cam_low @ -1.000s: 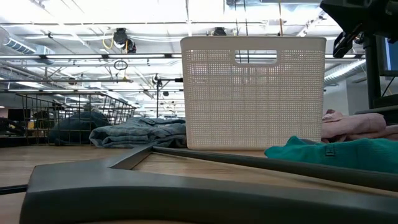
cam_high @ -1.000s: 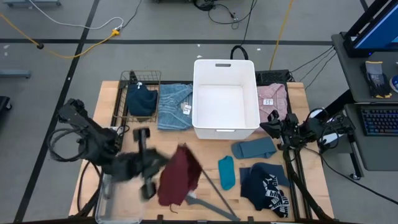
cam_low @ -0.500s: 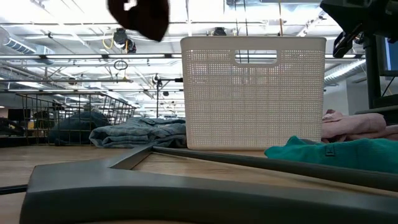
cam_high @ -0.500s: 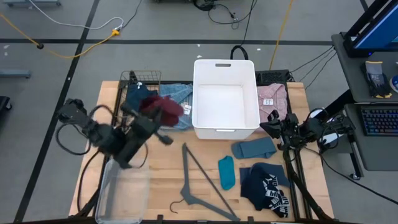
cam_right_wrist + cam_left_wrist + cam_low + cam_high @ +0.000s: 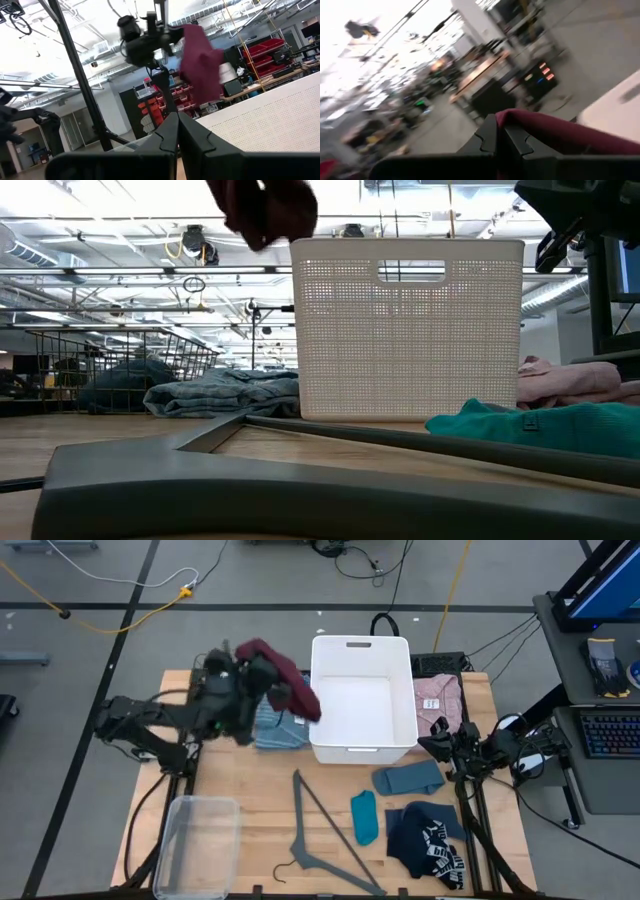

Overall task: Pick & Place Cloths
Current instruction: Put the dark red underpants into the wire basket

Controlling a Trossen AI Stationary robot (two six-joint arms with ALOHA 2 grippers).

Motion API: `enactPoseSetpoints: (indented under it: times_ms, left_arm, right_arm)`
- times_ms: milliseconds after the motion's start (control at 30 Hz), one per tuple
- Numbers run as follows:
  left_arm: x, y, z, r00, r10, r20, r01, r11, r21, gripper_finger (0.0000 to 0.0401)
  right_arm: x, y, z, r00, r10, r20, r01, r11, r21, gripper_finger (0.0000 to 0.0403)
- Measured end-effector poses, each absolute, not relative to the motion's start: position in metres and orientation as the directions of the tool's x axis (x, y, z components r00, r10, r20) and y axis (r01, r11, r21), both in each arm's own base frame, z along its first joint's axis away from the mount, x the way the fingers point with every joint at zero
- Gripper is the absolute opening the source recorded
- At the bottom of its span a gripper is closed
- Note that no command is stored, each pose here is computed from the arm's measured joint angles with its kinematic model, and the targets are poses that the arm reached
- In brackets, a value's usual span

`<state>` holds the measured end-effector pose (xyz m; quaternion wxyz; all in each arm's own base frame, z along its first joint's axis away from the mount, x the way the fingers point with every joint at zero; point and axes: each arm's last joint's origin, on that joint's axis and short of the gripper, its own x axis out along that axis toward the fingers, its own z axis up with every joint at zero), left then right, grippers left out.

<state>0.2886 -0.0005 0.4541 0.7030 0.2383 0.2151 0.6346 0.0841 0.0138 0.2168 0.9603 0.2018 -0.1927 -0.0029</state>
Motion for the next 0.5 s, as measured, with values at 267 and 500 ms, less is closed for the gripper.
enactPoseSetpoints:
  times_ms: [267,500]
  left_arm:
    - [0.285,0.064,0.435,-0.114,0.993,0.0,-0.601,-0.069,0.796,0.0]
    - [0.263,0.122,0.419,-0.324,0.946,-0.001,-0.374,-0.127,0.919,0.0]
  right_arm:
    - [0.084,0.014,0.217,0.926,-0.086,0.368,-0.069,0.918,0.39,0.0004]
    - [0.084,0.014,0.217,0.925,-0.087,0.369,-0.069,0.918,0.39,0.0004]
